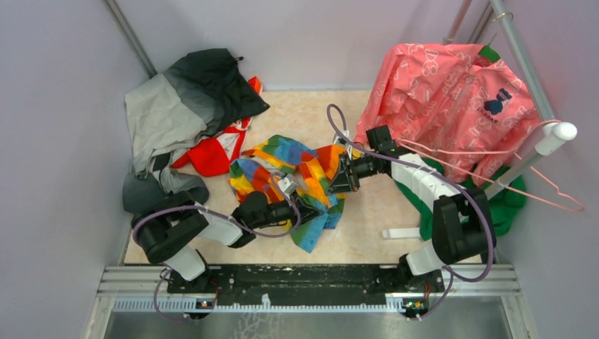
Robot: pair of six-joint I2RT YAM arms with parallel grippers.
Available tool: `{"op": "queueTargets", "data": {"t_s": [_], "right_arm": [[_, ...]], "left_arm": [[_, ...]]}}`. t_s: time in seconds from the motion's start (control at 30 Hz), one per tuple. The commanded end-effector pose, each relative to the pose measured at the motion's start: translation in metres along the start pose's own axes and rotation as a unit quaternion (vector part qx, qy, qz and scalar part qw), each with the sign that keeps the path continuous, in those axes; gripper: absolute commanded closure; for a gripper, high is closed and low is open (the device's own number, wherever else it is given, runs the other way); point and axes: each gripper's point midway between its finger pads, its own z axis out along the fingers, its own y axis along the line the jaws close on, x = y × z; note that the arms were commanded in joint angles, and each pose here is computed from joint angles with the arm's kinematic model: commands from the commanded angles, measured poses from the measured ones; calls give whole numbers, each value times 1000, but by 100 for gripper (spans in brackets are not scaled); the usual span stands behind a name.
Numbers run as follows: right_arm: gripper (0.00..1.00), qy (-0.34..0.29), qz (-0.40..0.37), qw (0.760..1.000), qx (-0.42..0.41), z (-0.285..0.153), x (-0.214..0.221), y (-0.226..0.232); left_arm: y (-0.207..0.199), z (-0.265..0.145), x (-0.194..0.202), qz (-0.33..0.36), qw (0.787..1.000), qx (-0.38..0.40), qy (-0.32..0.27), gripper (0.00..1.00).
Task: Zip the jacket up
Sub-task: Insert the zipper into the jacket.
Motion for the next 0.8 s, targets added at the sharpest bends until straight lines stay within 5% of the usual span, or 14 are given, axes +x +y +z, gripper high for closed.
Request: {"op": "queueTargets", "data": {"t_s": [0.0, 0.37, 0.77], "right_arm": [[100, -18, -38, 999, -21, 1, -13, 11], [100, -17, -34, 999, -24, 4, -11, 10], [100, -21, -32, 999, 5, 4, -13, 2]], "left_arm": [[-8, -2, 4, -11, 1000, 10, 22, 100], [-23, 1, -14, -51, 995, 76, 37, 100], [-23, 2, 16, -99, 986, 87, 98, 100]]}}
